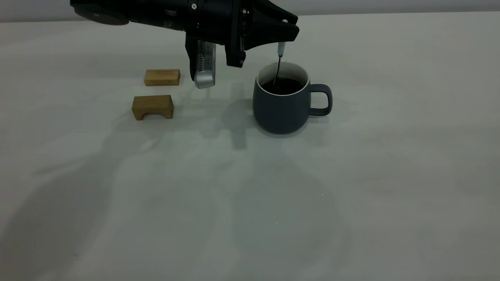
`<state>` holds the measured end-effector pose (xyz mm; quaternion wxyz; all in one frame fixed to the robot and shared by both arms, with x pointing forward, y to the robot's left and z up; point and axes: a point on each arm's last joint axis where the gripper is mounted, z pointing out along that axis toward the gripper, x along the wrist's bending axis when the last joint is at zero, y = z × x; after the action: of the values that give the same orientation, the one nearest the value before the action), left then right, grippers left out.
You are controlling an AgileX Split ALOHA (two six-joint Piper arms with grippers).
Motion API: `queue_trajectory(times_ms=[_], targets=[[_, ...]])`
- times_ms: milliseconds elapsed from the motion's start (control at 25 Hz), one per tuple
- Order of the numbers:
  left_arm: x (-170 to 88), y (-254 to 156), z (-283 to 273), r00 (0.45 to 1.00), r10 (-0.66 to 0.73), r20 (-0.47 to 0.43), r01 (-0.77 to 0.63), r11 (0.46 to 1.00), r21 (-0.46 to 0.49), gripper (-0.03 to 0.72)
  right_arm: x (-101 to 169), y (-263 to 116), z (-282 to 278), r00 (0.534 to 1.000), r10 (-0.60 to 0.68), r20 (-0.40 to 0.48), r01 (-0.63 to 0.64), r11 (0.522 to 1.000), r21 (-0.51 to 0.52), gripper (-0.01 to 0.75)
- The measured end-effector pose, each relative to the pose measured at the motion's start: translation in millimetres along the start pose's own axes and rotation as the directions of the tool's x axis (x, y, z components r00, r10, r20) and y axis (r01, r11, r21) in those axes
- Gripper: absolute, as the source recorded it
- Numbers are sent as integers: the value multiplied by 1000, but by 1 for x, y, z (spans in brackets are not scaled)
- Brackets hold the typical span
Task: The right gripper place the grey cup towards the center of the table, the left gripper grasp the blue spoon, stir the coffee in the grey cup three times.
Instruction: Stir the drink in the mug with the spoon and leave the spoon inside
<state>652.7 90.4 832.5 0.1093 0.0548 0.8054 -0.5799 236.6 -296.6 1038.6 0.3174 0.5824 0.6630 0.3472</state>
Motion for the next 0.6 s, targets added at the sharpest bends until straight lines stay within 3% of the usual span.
queue_trajectory(times_ms=[360, 600], targets=[[13, -3, 1, 994, 2, -108, 12, 992, 127, 164, 0, 0, 0, 1000, 0, 0, 0, 1000, 0, 239], [16, 2, -1, 983, -94, -155, 104, 993, 60, 164, 0, 0, 0, 1000, 0, 0, 0, 1000, 0, 239]])
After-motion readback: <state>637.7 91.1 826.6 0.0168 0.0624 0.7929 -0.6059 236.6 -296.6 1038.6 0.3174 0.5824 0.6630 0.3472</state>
